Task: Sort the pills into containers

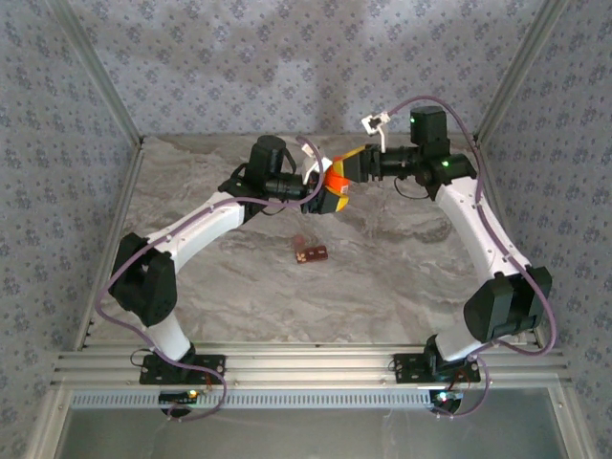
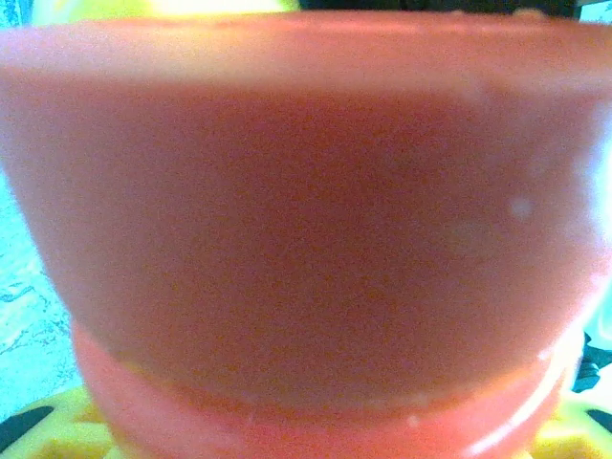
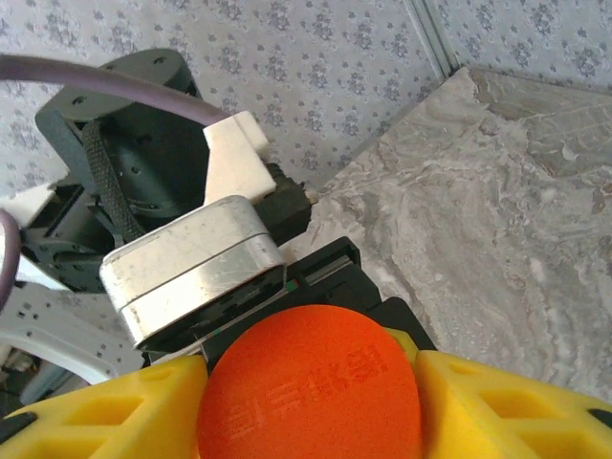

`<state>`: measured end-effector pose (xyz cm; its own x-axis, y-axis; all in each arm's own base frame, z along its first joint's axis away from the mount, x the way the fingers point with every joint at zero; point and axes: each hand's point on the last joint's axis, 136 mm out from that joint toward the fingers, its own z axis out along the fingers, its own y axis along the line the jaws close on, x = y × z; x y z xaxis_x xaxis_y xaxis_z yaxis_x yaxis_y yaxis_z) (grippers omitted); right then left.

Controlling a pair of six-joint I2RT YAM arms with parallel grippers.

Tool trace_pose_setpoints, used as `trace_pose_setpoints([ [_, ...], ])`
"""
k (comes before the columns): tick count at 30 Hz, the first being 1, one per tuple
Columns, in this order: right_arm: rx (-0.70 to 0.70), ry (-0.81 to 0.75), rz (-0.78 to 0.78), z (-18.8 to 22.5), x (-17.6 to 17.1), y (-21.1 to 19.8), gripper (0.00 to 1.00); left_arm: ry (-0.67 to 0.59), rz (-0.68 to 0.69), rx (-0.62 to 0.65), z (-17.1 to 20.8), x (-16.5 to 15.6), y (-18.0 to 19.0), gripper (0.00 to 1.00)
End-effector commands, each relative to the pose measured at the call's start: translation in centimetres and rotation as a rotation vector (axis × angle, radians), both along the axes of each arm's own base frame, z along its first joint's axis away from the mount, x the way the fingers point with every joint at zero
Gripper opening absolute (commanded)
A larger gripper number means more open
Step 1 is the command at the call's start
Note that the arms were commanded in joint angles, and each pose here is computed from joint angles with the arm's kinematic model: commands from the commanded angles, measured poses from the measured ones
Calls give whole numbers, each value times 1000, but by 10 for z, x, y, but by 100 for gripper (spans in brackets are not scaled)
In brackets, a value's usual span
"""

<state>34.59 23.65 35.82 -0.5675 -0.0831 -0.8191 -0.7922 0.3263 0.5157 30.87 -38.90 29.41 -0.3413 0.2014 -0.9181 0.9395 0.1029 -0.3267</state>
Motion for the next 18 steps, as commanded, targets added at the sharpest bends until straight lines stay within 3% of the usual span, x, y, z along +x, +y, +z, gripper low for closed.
trace_pose_setpoints([
  [1,-17,-2,-14,-2,1,-1,50,-80,-8,-42,26,1,0,0],
  [9,-100,81,-255,-41,15,-2,45,-127,207,-39,29,31,7,0],
  [18,-139,125,-456,-63,21,21,44,-137,272,-44,24,39,3,0],
])
